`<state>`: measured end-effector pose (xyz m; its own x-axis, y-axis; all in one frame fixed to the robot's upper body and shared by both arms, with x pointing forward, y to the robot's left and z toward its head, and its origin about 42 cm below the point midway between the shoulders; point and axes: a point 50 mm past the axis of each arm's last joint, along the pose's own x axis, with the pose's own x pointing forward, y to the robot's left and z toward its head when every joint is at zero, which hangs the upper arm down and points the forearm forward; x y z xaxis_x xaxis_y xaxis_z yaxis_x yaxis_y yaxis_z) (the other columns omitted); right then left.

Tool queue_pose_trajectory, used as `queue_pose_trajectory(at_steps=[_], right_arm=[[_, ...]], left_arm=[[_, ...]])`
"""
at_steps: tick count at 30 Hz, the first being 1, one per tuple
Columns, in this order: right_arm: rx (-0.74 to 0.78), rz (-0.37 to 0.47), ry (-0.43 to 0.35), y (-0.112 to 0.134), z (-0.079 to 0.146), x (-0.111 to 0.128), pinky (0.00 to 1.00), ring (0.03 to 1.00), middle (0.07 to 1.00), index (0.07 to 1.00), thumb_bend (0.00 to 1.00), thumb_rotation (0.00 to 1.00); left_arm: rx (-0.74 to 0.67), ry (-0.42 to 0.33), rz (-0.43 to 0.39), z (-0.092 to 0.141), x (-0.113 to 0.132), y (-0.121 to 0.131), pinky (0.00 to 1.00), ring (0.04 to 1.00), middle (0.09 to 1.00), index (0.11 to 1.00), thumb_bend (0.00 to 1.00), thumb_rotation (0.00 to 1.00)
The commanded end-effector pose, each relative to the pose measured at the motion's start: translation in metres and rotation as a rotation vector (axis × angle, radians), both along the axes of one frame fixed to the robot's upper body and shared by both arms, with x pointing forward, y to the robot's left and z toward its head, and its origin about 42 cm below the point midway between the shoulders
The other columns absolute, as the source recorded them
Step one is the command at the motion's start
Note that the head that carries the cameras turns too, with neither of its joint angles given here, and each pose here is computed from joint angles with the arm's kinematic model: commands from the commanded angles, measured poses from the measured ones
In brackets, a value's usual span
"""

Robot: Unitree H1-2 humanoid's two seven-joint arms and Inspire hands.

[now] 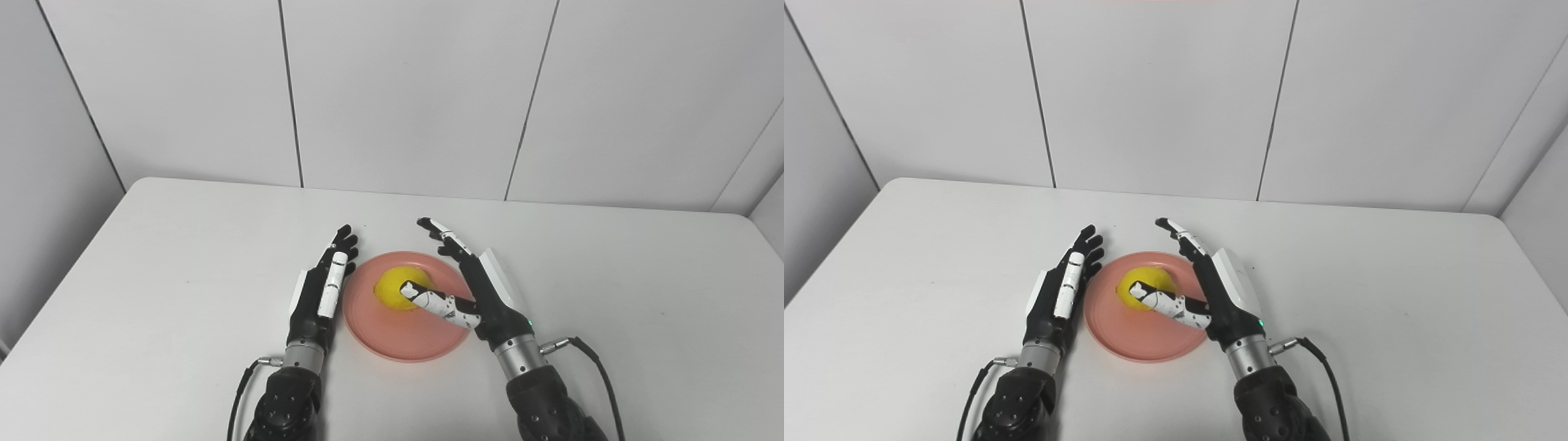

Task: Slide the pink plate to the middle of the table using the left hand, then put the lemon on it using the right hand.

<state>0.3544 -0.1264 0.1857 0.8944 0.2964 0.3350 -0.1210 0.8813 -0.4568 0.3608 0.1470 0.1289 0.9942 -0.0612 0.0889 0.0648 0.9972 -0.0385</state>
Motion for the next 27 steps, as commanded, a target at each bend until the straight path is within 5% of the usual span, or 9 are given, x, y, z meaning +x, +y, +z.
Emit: queue_pose_trajectory(at_steps=[1, 10, 23, 27], right_arm=[[0.075, -0.045, -0.107, -0.009, 0.013, 0.000, 0.87, 0.913, 0.914, 0.909, 0.66, 0.84], [0.211, -0.117, -0.027, -0.024, -0.006, 0.009, 0.94, 0.976, 0.981, 0.970, 0.64, 0.99], [0.331, -0.095, 0.091, -0.014, -0.025, 0.011, 1.00, 1.000, 1.000, 1.000, 0.58, 1.00], [0.328, -0.097, 0.120, -0.010, -0.028, 0.013, 1.00, 1.000, 1.000, 1.000, 0.65, 1.00]], left_arm=[[0.007, -0.030, 0.039, 0.003, 0.004, 0.008, 0.99, 0.962, 0.957, 0.930, 0.54, 1.00], [0.003, -0.040, 0.030, 0.003, 0.007, 0.012, 1.00, 0.988, 0.978, 0.966, 0.56, 1.00], [0.017, -0.035, 0.018, 0.005, 0.004, 0.013, 1.00, 1.000, 0.999, 0.986, 0.58, 1.00], [0.018, -0.036, 0.013, 0.005, 0.005, 0.014, 1.00, 1.000, 0.999, 0.990, 0.55, 1.00]])
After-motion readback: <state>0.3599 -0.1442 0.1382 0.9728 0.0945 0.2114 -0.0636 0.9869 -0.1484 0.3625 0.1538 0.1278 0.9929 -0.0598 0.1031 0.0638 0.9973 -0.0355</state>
